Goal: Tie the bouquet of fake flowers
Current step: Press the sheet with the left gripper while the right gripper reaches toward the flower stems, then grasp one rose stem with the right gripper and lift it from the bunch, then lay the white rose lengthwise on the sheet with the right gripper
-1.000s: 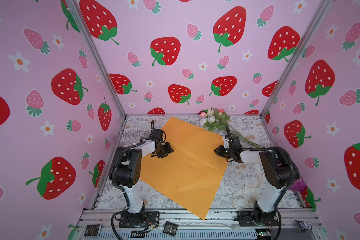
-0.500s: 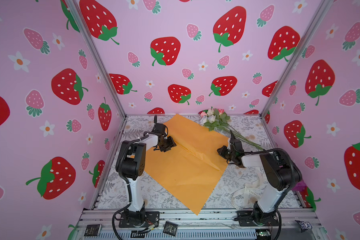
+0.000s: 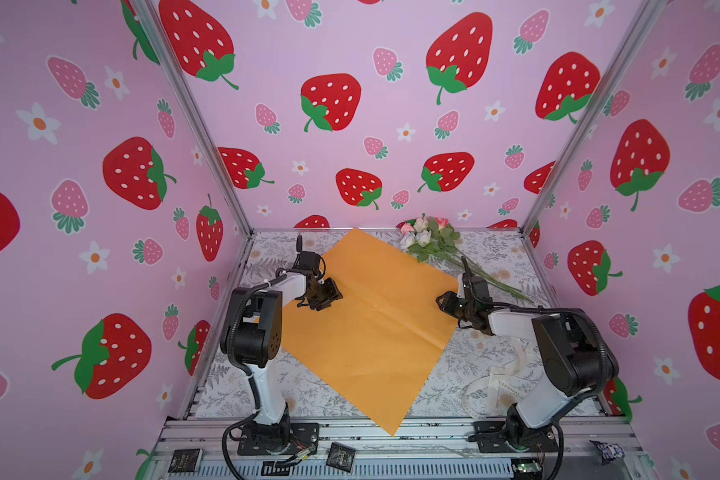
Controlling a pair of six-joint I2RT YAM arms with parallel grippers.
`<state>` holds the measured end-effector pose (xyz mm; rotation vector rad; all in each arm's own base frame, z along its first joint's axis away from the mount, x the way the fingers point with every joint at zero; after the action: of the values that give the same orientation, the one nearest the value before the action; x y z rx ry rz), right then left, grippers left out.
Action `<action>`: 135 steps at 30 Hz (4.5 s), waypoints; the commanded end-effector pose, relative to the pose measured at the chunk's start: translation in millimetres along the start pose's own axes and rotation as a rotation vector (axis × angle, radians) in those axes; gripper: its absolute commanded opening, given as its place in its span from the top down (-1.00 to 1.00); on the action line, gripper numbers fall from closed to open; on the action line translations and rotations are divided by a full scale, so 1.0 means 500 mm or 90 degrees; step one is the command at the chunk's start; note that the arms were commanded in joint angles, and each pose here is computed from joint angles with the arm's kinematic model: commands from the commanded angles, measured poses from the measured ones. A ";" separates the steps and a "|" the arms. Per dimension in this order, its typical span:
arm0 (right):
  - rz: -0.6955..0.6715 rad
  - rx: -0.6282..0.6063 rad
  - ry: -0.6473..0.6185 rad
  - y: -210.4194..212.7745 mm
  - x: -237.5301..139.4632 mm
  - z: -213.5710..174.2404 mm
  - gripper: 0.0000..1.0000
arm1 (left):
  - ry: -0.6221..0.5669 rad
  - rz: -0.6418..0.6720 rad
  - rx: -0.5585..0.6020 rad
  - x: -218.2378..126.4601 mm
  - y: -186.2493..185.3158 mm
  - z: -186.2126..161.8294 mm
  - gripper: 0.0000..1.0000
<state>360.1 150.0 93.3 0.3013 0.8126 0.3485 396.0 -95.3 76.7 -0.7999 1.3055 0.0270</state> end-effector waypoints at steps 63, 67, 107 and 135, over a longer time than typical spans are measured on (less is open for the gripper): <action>-0.032 -0.558 0.127 -0.133 0.100 0.319 0.93 | -0.022 -0.176 0.083 -0.192 -0.083 -0.161 -0.17; -0.005 -0.542 0.104 -0.102 0.049 0.323 0.92 | -0.031 -0.181 0.080 -0.201 -0.082 -0.165 -0.17; 0.214 0.092 0.148 0.459 0.199 -0.049 1.00 | -0.210 -0.072 -0.014 -0.359 0.074 -0.188 -0.26; 0.162 -0.038 0.177 0.505 0.238 -0.104 1.00 | -0.190 -0.079 -0.024 -0.341 0.083 -0.192 -0.26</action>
<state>351.9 426.6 74.9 0.3097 1.0463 0.6789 246.4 -46.3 201.7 -0.8639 0.9628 0.0713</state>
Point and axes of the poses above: each gripper's point midway between its finger pads, its own x axis out along the fingers, its own y axis along the line the jaws close on, z = x × y, the point moved 5 cm from there along -x, back along the fingers, and after that the axes turned 11 degrees about -x, right-handed, at the moved point
